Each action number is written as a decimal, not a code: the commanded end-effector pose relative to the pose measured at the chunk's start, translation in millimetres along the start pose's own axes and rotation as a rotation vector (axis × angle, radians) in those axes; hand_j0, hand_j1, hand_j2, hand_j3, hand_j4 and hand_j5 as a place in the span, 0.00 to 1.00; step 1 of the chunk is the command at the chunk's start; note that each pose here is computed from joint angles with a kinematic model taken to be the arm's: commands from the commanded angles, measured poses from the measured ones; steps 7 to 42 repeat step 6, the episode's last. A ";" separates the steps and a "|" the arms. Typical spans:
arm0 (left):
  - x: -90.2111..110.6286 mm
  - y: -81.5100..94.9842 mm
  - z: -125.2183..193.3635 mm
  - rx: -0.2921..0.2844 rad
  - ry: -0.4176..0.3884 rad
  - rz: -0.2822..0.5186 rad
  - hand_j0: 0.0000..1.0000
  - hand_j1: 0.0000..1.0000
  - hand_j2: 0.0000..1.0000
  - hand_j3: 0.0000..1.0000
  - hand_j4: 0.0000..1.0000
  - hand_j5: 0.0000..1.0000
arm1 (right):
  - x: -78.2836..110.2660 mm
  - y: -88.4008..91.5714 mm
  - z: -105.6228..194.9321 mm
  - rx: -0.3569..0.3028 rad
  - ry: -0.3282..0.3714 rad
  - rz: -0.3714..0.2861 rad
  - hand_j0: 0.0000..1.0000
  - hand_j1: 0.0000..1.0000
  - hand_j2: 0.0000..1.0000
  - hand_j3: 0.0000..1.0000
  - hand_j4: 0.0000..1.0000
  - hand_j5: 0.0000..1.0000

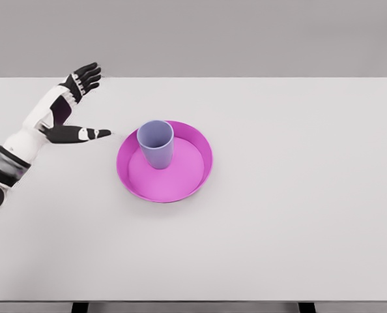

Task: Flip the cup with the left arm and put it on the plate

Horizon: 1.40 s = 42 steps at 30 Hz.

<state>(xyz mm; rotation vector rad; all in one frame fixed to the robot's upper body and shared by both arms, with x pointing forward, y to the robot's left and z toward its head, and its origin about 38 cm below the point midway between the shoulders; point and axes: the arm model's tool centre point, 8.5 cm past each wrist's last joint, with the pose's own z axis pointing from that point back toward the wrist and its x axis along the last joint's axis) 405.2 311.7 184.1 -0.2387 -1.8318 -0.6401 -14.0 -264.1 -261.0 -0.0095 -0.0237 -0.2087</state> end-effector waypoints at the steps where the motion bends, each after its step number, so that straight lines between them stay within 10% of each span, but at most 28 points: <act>1: 19.6 27.7 10.6 -0.002 -0.010 -0.109 1.00 1.00 1.00 1.00 1.00 1.00 | 0.1 0.0 0.0 0.000 0.000 0.000 1.00 1.00 1.00 1.00 1.00 1.00; 42: 24.5 37.9 13.5 0.005 -0.003 -0.154 1.00 1.00 1.00 1.00 1.00 1.00 | 0.1 0.0 0.0 0.000 0.000 0.000 1.00 1.00 1.00 1.00 1.00 1.00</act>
